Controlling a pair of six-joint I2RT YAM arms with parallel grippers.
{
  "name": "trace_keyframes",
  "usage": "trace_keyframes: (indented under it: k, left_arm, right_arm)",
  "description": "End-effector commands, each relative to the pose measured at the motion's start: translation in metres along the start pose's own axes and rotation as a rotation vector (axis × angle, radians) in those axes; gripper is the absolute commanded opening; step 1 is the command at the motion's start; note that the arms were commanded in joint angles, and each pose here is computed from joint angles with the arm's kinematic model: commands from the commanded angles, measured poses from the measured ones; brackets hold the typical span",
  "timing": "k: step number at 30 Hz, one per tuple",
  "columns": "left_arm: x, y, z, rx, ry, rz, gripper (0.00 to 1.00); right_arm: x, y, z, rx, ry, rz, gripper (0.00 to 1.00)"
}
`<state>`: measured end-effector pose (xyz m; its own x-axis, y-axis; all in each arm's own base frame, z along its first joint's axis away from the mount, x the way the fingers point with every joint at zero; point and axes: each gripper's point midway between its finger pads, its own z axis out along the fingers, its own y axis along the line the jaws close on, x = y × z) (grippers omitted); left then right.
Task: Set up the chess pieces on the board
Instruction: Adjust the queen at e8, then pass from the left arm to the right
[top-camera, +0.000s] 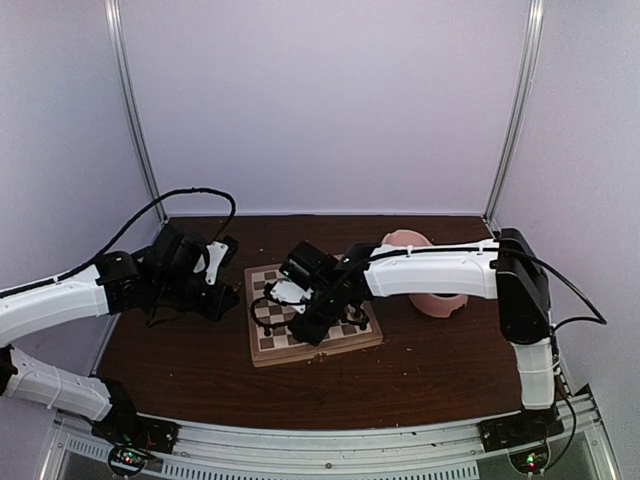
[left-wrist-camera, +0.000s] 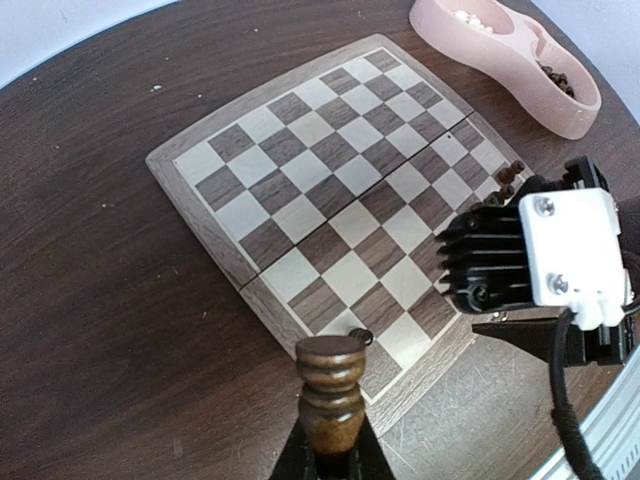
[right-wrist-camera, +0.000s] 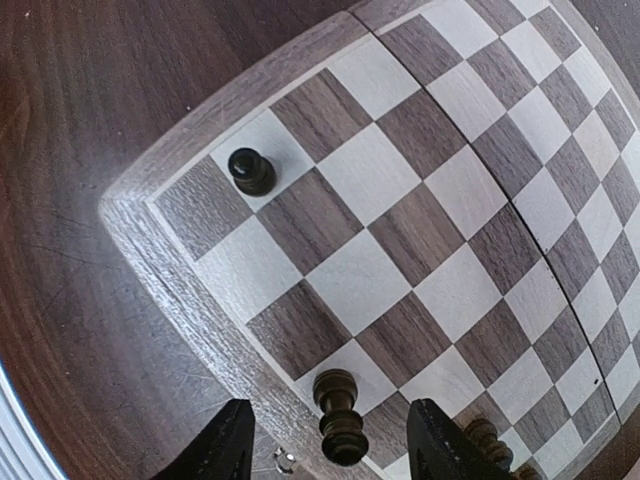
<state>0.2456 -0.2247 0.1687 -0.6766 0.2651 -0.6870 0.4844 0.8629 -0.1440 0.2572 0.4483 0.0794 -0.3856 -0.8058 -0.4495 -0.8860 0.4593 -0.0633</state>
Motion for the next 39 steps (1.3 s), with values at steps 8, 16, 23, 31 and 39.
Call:
trace_keyframes:
  k: [8,16,23,31,39]
  left_arm:
    - [-0.024,-0.042,-0.014,0.242,-0.040,0.017,0.02]
    - [-0.036,-0.091,-0.028,0.546,0.000,-0.005,0.03]
    - [-0.024,-0.102,-0.021,0.593,0.148,0.019,0.03]
    - [-0.028,-0.106,-0.027,0.602,0.195,0.030,0.04]
    - [-0.030,-0.114,-0.017,0.641,0.231,0.029,0.04]
  right_arm:
    - [-0.046,0.015,-0.084,-0.121,-0.305,-0.012,0.55]
    - [-0.055,0.036,-0.132,-0.126,-0.567,-0.229,0.57]
    - [-0.046,0.026,-0.135,-0.002,-0.522,-0.423,0.46]
    - [-0.060,0.012,-0.155,0.226,-0.561,-0.597,0.54]
    - [-0.062,0.026,-0.147,0.334,-0.450,-0.790,0.54]
